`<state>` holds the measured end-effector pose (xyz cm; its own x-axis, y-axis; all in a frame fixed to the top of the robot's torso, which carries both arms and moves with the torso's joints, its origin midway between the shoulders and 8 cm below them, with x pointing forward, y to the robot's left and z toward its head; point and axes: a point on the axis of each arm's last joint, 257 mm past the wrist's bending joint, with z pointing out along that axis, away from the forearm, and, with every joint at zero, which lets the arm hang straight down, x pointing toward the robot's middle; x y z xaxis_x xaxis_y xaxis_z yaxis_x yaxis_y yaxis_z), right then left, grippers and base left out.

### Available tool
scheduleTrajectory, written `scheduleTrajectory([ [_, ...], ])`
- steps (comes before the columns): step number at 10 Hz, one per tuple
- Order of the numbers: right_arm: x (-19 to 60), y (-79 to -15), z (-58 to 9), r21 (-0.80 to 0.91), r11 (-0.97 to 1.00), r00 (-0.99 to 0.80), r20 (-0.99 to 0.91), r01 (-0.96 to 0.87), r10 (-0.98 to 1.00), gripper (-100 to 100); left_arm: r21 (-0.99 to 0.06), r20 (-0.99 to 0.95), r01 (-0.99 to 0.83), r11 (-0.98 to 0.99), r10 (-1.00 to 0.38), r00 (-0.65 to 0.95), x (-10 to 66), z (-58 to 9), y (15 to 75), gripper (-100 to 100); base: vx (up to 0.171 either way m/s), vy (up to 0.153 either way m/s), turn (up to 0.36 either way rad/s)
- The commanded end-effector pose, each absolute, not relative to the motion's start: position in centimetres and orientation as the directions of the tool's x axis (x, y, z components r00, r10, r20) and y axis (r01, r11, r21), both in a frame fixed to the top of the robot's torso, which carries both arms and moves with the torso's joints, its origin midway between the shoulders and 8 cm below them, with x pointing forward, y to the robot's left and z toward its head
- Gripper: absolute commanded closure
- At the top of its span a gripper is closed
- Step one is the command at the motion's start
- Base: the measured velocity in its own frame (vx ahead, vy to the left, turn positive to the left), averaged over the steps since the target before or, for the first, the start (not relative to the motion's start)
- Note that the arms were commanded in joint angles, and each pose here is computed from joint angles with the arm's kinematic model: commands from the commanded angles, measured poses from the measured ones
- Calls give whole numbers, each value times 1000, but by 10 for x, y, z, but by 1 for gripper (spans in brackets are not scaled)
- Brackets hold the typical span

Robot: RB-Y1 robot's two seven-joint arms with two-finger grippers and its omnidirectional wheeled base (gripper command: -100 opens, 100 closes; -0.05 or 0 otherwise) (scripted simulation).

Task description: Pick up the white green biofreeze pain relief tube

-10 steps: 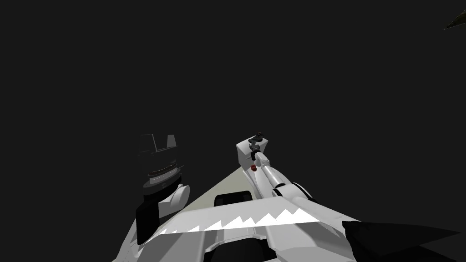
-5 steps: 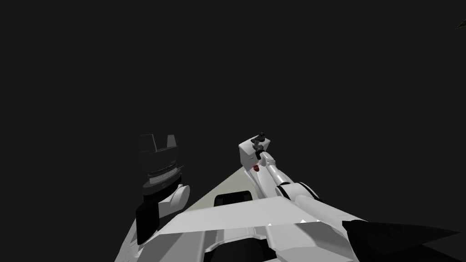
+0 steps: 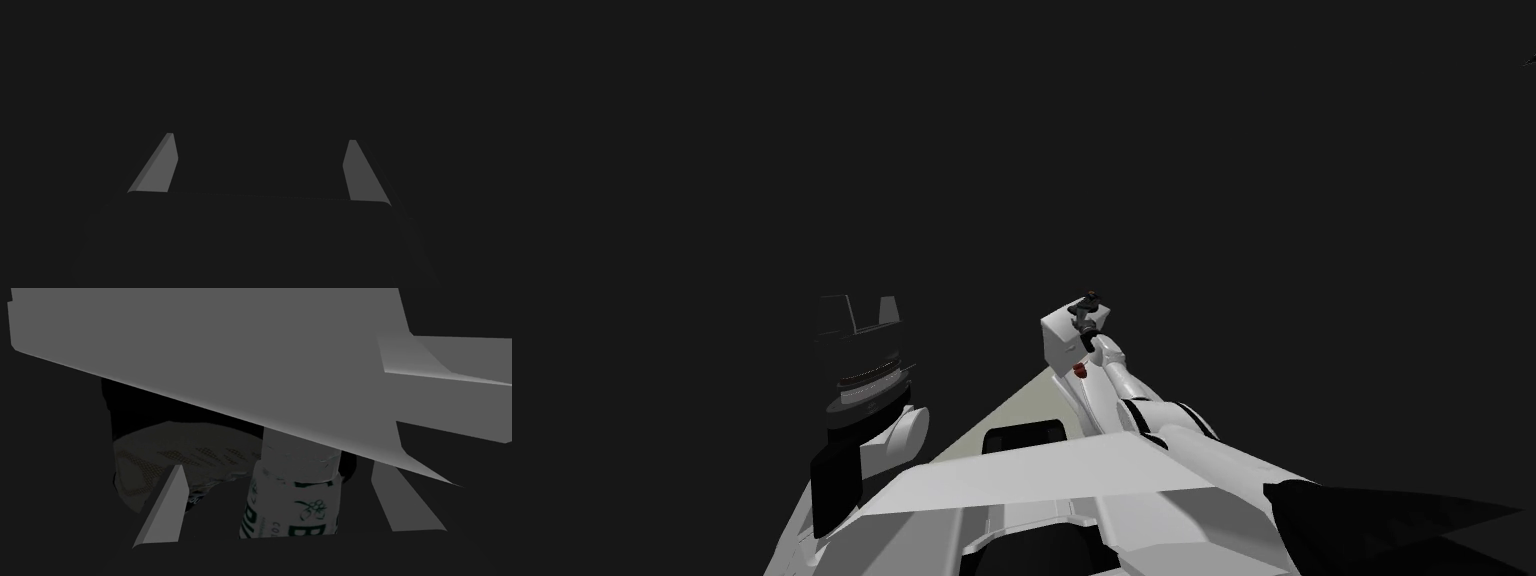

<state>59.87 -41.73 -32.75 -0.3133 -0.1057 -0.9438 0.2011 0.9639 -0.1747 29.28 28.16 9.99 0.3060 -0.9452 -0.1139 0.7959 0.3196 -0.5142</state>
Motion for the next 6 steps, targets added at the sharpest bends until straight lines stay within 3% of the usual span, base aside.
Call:
scheduleTrajectory([
  [1,599,-424,-320,-204,961,-307,-941,188,-140,-100,-514,-114,796,320,-945,306,293,100,282,0,13,81,-10],
  [3,599,-421,-321,-139,970,-296,-952,201,-75,-100,-514,-114,796,320,-945,306,293,100,282,0,-13,9,4],
  [4,593,-448,-322,-144,966,-304,-950,215,-74,-100,-514,-114,796,320,-945,306,293,100,282,0,14,113,-42],
  [6,595,-443,-320,-146,970,-296,-951,194,-84,-100,-514,-114,796,320,-945,306,293,100,282,0,34,104,-25],
])
